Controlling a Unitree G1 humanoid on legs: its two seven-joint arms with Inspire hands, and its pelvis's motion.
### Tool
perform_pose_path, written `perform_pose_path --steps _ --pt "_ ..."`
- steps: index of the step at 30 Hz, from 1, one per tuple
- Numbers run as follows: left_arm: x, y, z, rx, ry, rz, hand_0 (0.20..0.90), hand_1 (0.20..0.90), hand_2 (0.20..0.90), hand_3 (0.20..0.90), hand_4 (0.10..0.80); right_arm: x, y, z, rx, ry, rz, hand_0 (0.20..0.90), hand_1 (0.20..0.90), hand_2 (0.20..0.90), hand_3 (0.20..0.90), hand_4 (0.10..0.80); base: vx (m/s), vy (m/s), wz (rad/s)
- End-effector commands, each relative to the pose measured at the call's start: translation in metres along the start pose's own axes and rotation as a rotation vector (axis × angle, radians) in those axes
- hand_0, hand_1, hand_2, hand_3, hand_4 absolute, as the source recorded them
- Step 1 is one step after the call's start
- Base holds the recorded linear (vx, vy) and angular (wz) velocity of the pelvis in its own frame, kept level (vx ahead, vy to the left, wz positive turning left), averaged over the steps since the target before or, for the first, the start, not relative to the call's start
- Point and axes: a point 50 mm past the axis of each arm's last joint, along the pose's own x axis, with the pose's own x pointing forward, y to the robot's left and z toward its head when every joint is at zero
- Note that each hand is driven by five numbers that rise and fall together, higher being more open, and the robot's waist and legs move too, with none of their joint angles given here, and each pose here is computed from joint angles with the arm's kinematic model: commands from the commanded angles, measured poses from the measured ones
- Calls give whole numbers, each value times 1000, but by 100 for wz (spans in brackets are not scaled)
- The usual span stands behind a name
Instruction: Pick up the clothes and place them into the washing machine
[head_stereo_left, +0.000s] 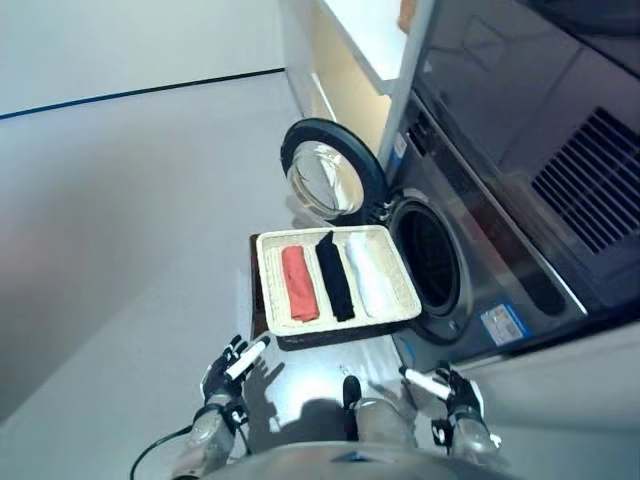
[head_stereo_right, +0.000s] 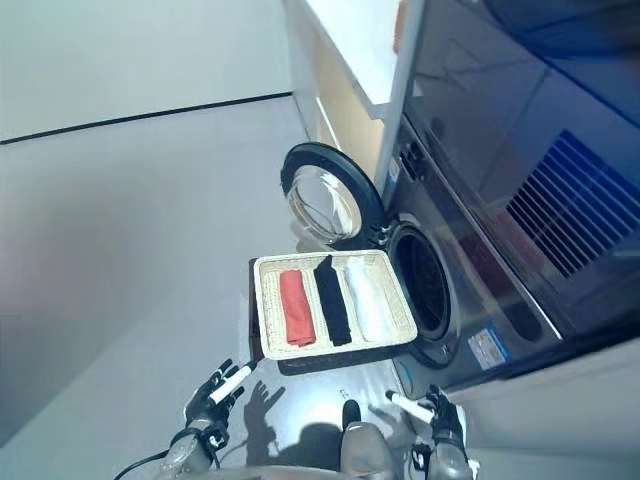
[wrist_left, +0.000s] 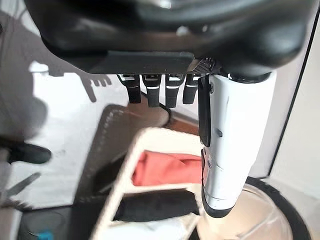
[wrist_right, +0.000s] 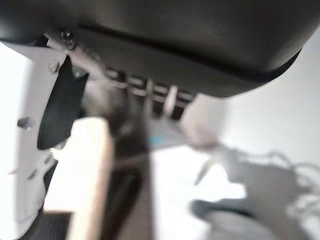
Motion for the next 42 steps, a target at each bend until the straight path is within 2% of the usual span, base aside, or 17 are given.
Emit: perform_pose_path --steps 1,9,14,20,26,34,42 --pt "2 -7 42 29 -193 -58 900 900 900 900 800 4 2 21 26 -105 -14 900 900 900 900 800 107 -144 19" --pt "5 -20 47 59 -202 -99 900 900 900 900 800 6 -8 20 48 -94 -63 900 900 900 900 800 191 -172 -5" --pt "4 -15 43 63 -190 -85 900 900 900 900 800 7 -11 23 45 -104 -76 900 900 900 900 800 191 -4 -6" --pt "-1 -3 34 70 -168 -47 900 900 900 900 800 5 -11 21 -2 -112 -58 900 900 900 900 800 249 82 -47" --pt "-2 -4 42 66 -203 -56 900 900 900 900 800 3 -14 18 -6 -102 -62 900 900 900 900 800 172 131 -37" --pt "2 -2 62 65 -277 -42 900 900 900 900 800 11 -3 42 43 -161 -58 900 900 900 900 800 110 189 -20" --pt "4 3 64 57 -276 -13 900 900 900 900 800 10 16 61 48 -224 -1 900 900 900 900 800 86 123 -14"
